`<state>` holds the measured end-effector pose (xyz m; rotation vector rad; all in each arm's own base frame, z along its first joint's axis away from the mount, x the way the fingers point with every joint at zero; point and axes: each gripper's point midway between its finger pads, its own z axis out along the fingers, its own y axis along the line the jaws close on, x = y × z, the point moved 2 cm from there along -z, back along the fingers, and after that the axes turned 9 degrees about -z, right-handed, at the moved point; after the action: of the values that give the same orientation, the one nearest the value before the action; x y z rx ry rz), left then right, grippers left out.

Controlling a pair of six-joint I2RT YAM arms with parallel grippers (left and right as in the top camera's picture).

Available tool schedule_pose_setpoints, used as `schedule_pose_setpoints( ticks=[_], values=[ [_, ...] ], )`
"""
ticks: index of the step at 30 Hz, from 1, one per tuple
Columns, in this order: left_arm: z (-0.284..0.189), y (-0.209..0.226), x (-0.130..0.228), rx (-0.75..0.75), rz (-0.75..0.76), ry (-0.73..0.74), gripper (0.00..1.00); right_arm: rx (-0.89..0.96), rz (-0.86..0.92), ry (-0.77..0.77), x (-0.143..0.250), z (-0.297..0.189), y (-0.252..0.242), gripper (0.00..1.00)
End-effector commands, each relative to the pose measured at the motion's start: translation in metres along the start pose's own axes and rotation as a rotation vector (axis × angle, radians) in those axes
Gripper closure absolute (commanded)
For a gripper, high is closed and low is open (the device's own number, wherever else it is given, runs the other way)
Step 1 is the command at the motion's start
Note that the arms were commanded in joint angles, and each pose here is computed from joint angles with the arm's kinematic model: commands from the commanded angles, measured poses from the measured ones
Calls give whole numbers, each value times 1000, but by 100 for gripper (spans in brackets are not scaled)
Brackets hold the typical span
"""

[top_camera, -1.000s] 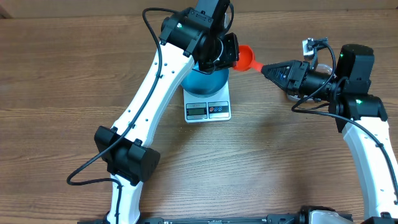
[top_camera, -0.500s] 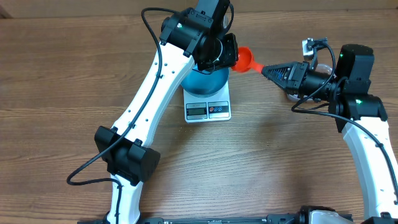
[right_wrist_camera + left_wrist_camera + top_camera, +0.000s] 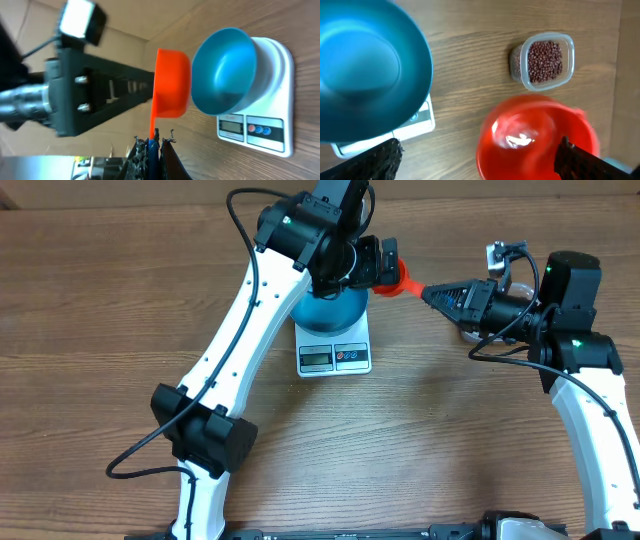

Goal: Scoop item into bowl and weigh 150g on scale
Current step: 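Release the left gripper and carry the scoop right toward the bean tub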

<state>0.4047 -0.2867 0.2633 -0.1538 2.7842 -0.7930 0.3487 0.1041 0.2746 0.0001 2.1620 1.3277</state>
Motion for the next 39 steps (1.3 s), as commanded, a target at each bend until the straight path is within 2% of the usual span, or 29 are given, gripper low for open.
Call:
schedule_pose_setpoints(
  ticks=[1,4,7,13,20,21,22,24,25,26,28,33,39],
  values=[
    [-52,-16,-6,55,182,-107,0,84,-20,-51,-13,-6,1,96],
    [-76,-19,-5,64,287,-154,1,173,-50,-59,-20,-15,3,96],
    [-90,-16,-5,26,330,-195,0,312,-79,-75,-30,-33,8,96],
    [-91,2,-2,-70,309,-189,0,658,-135,-113,-43,-86,16,96],
    [-90,9,-2,-115,304,-193,0,984,-125,-100,-35,-134,0,96],
    [-90,10,-2,-116,304,-192,5,1019,-117,-92,-32,-139,-4,96],
    [-90,10,-2,-117,303,-190,18,1053,-109,-82,-29,-143,-7,96],
    [-90,10,-1,-119,303,-187,55,1086,-101,-70,-26,-148,-10,96],
    [-89,11,-1,-120,302,-186,80,1092,-99,-65,-25,-149,-10,96],
    [-89,11,-1,-120,303,-186,96,1093,-97,-63,-24,-149,-11,96],
    [-89,10,0,-120,310,-183,96,1094,-95,-60,-23,-149,-11,96],
    [-84,3,13,-137,437,-150,96,1097,-95,-59,-23,-149,-11,96],
    [-65,21,26,-365,524,-145,96,1098,-91,-62,-23,-149,-11,96]
  ],
)
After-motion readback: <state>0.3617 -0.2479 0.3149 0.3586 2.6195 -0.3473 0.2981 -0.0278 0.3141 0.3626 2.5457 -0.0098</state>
